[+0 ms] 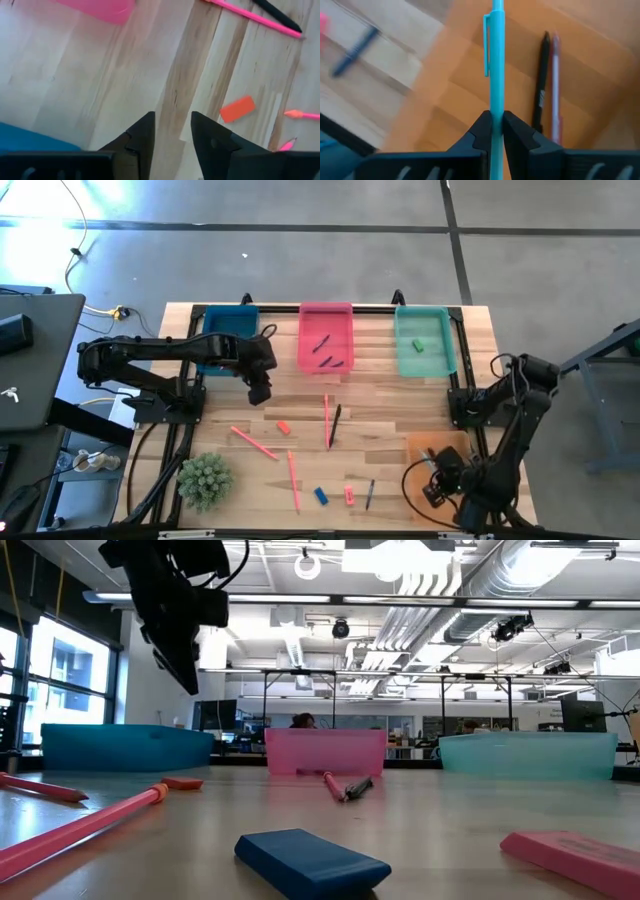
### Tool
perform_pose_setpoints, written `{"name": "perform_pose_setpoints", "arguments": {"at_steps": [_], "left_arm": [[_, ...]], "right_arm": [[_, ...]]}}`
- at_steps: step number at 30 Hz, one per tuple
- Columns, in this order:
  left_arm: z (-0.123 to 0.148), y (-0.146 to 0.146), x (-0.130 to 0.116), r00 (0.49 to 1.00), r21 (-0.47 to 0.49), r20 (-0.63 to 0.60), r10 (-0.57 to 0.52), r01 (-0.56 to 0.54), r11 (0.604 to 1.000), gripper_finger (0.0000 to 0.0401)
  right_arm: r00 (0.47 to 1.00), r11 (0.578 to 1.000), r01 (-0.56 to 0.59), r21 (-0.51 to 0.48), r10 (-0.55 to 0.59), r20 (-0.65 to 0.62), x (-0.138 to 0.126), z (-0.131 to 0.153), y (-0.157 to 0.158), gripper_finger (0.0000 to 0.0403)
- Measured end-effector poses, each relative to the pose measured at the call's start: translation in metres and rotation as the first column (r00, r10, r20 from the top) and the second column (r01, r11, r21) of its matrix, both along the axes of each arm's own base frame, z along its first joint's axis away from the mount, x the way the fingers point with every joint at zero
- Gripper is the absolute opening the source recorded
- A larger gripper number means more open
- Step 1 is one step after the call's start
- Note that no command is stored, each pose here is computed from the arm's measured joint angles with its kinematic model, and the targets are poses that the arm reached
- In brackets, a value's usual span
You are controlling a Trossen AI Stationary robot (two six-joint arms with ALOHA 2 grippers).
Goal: Sort crayons/erasers/pens/pencils in bins
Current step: Put the light blue pen into the orange bin, then put the pink pencil into the blue bin
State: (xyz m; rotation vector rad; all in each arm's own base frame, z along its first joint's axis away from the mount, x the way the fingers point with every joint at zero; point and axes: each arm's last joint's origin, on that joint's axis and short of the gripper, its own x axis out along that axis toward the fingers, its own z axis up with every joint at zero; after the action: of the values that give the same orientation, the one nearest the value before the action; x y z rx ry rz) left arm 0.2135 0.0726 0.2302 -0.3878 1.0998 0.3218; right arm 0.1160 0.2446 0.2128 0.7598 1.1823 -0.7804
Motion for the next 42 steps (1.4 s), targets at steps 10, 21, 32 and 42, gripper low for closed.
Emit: {"name": "perform_pose_setpoints", "arguments": {"at_steps": [10,21,32,42], "left_arm": [[0.0,-0.004,0.001,0.998,-0.038,0.003,0.061,-0.061,0.997,0.0179],[0.0,-0.013,0.004,0.999,-0.014,-0.005,0.049,-0.049,0.999,0.0188],[-0.004,-0.036,-0.002,0.974,-0.031,-0.109,-0.2,0.198,0.98,0.0188],[-0.007,-0.069,-0.01,0.885,-0.071,-0.211,-0.414,0.409,0.91,0.0188]], "right_arm": [[0.997,0.997,-0.013,-0.08,0.006,-0.083,0.002,-0.033,0.014,0.0018],[0.99,0.996,-0.012,-0.089,0.0,-0.142,0.004,-0.047,0.019,0.0018],[0.989,0.995,-0.037,-0.092,0.023,-0.148,0.005,-0.047,0.018,0.0065],[0.999,0.996,-0.014,-0.089,0.01,-0.038,0.011,-0.037,0.014,0.0098]]}}
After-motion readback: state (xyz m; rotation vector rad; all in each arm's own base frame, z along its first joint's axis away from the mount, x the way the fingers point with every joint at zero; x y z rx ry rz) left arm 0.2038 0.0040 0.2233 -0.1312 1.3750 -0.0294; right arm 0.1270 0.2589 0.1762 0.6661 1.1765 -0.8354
